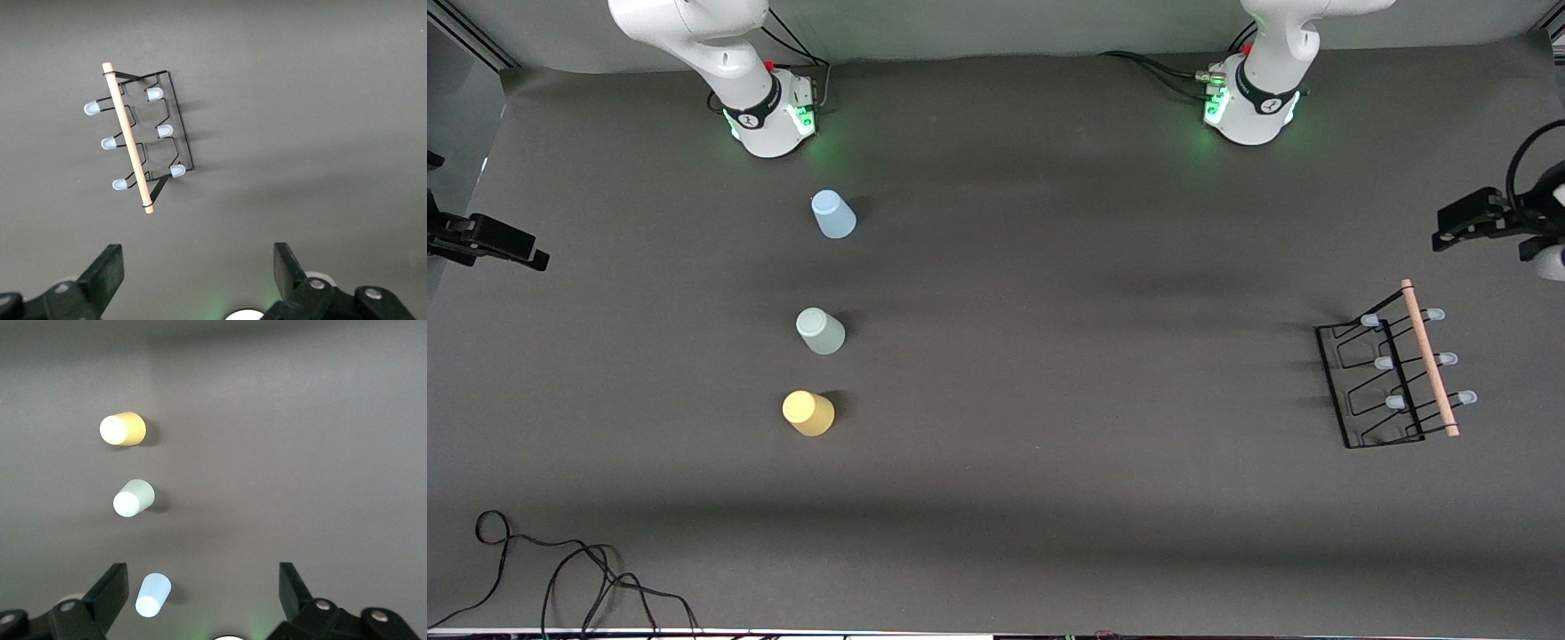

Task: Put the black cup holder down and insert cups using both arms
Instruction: 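Lower the left gripper onto the wooden rod of the black rack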

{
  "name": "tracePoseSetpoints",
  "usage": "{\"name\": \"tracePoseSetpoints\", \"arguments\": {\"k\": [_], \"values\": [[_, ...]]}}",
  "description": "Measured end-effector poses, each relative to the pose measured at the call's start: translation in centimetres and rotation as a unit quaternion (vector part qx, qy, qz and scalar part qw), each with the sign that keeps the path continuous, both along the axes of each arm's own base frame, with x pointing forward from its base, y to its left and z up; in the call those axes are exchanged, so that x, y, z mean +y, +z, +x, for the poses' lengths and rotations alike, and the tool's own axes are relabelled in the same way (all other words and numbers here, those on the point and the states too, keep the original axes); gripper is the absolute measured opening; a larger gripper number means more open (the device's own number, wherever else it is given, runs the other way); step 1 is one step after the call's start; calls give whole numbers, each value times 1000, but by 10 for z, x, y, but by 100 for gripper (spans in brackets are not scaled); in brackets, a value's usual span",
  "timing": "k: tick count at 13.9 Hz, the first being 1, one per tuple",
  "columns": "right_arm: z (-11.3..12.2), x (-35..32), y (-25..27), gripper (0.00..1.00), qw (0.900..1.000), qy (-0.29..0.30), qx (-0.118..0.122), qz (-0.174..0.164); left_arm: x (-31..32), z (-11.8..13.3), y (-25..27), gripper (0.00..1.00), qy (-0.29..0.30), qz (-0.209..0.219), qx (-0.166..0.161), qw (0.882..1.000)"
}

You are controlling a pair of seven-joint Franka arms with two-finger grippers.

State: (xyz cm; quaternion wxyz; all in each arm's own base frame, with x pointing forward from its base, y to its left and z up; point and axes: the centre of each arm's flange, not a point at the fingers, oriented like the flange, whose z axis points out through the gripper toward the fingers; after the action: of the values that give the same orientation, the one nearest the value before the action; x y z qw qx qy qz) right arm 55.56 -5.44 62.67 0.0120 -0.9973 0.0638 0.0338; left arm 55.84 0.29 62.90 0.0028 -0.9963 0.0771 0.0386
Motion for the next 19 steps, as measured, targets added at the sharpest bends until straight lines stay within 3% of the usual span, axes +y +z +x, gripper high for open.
{"name": "tracePoseSetpoints", "arguments": {"k": [12,15,19], "values": [[0,-1,-3,100,1000,-1,6,0,-3,5,-9,98,-3,5,-7,1000],[-1,-1,-5,100,1000,-1,12,1,30,17,-48,99,23,7,-26,999],[0,-1,-5,100,1000,-1,12,1,77,18,-127,96,60,9,-22,998]]}}
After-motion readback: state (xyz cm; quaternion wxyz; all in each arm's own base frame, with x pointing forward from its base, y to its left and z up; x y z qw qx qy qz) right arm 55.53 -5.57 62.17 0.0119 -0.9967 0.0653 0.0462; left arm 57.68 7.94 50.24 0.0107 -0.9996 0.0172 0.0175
